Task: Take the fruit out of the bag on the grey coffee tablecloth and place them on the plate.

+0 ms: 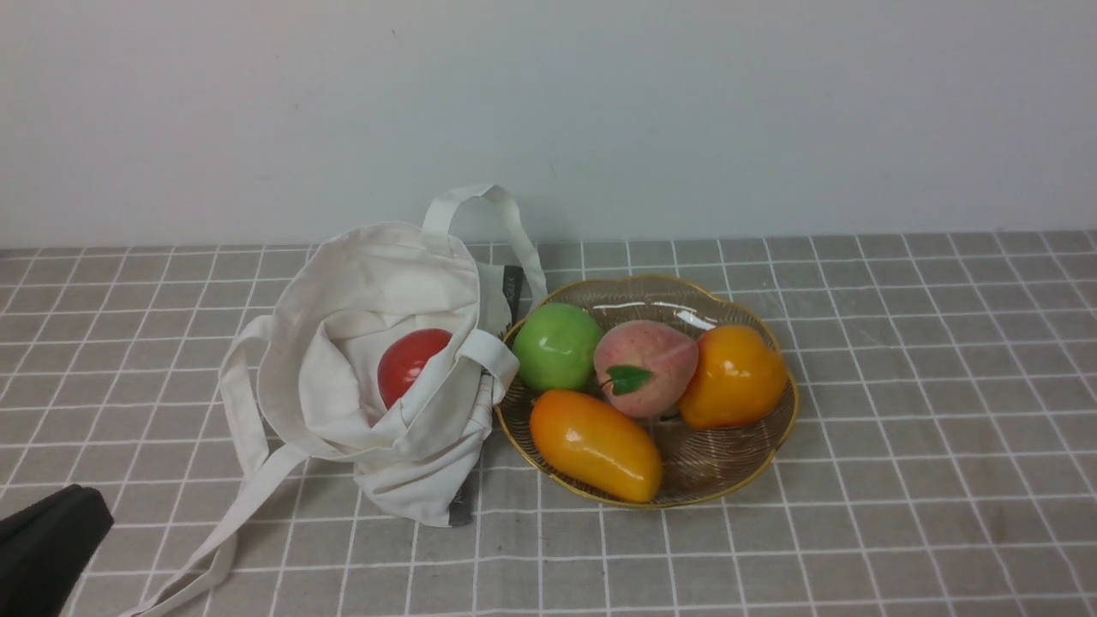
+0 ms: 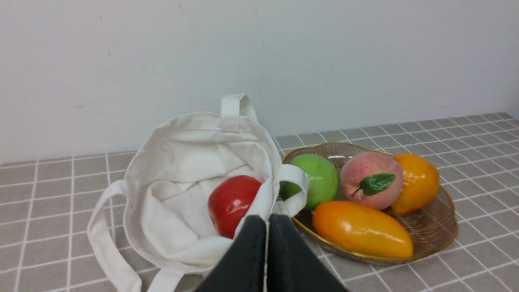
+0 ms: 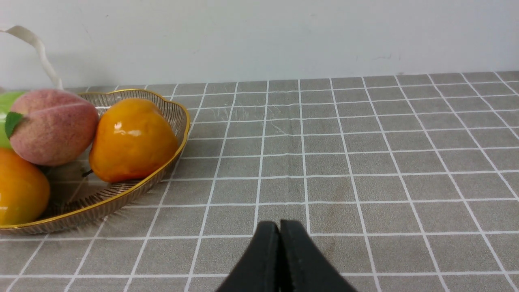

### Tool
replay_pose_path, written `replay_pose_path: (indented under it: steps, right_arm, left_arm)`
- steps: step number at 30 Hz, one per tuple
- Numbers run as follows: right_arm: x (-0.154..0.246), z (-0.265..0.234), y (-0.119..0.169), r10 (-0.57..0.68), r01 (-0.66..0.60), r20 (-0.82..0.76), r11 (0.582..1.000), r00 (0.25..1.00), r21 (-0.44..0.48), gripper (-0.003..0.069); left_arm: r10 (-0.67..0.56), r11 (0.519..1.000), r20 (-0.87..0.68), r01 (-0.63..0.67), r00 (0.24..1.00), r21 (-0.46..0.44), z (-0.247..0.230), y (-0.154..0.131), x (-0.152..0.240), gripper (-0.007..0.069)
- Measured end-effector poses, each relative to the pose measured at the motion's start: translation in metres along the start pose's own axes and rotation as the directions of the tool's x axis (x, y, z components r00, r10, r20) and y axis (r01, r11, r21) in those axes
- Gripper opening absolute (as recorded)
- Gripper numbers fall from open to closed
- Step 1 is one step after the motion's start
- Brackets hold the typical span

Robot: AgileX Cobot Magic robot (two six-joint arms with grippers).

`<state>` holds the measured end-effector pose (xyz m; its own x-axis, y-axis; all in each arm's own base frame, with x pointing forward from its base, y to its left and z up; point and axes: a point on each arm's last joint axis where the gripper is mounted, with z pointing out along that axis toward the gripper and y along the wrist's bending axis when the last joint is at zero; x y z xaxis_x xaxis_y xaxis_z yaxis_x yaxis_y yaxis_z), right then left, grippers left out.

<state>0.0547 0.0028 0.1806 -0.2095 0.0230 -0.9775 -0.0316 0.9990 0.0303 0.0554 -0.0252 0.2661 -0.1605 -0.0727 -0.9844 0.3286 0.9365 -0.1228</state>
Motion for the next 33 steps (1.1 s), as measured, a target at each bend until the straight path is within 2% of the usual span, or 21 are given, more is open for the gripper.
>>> replay_pose_path:
  steps: [5, 19, 23, 26, 28, 33]
  right_arm:
    - [0.0, 0.0, 0.0, 0.0, 0.0, 0.0, 1.0, 1.0, 0.0, -0.0015]
    - [0.0, 0.0, 0.0, 0.0, 0.0, 0.0, 1.0, 1.0, 0.0, -0.0015]
    - [0.0, 0.0, 0.0, 0.0, 0.0, 0.0, 1.0, 1.0, 0.0, -0.0015]
    - [0.0, 0.0, 0.0, 0.0, 0.0, 0.0, 1.0, 1.0, 0.0, -0.0015]
    - [0.0, 0.0, 0.0, 0.0, 0.0, 0.0, 1.0, 1.0, 0.0, -0.0015]
    - [0.0, 0.0, 0.0, 0.0, 0.0, 0.0, 1.0, 1.0, 0.0, -0.0015]
  left_arm:
    - [-0.014, 1.0, -0.062, 0.013, 0.998, -0.013, 0.006, 0.004, 0.026, -0.0008]
    - [0.081, 0.994, -0.158, -0.092, 0.984, -0.064, 0.013, 0.015, 0.07, -0.0008]
    - [0.104, 0.983, -0.139, -0.123, 0.985, -0.138, 0.01, 0.022, 0.084, -0.0008]
    - [0.08, 0.969, -0.098, -0.1, 0.992, -0.224, 0.005, 0.027, 0.085, -0.0008]
    - [0.052, 0.957, -0.124, -0.085, 0.991, -0.277, 0.003, 0.03, 0.089, -0.0008]
    - [0.03, 0.945, -0.161, -0.08, 0.987, -0.318, 0.001, 0.033, 0.093, -0.0008]
